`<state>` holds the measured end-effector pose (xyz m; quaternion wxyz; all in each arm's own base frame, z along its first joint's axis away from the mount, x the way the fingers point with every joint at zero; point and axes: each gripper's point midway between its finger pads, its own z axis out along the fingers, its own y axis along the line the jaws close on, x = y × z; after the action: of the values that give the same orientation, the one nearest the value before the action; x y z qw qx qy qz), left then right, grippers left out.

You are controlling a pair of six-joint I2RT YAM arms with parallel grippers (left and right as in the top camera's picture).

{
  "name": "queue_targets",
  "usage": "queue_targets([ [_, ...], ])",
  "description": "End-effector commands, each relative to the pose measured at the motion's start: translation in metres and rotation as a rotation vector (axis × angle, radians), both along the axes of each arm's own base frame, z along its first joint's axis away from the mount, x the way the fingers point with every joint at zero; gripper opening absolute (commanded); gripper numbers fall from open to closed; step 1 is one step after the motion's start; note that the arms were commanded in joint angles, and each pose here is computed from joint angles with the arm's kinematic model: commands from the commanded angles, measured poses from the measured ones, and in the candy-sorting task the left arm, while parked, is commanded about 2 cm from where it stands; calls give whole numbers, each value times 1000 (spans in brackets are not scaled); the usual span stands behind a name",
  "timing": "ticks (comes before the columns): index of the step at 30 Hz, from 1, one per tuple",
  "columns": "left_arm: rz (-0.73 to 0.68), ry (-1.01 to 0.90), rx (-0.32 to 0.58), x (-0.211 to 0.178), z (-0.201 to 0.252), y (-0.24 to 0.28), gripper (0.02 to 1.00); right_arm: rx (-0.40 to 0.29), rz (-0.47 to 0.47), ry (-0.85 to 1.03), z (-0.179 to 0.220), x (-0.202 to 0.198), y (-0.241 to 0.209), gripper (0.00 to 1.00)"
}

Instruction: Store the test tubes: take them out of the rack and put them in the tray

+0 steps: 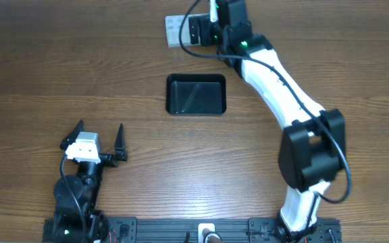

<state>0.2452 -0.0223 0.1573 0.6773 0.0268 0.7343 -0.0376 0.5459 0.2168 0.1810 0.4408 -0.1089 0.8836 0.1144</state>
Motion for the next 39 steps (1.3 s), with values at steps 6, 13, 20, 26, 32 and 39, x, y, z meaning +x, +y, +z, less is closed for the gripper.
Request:
queue_targets([
  [6, -9, -4, 10, 0, -1, -1, 1000, -6, -29, -9, -14, 30, 29, 978],
  [13, -9, -4, 10, 0, -1, -1, 1000, -29, -71, -28, -25, 38, 34, 969],
  [20, -9, -4, 10, 0, -1, -1, 1000, -43, -110, -43, -40, 45, 34, 950],
  [26, -9, -4, 10, 0, -1, -1, 998, -37, -114, -58, -48, 51, 36, 930],
  [32, -9, -4, 10, 0, -1, -1, 1000, -40, -122, -56, -53, 53, 35, 893],
  [39, -9, -4, 10, 0, -1, -1, 1000, -52, -129, -47, -61, 53, 34, 809],
])
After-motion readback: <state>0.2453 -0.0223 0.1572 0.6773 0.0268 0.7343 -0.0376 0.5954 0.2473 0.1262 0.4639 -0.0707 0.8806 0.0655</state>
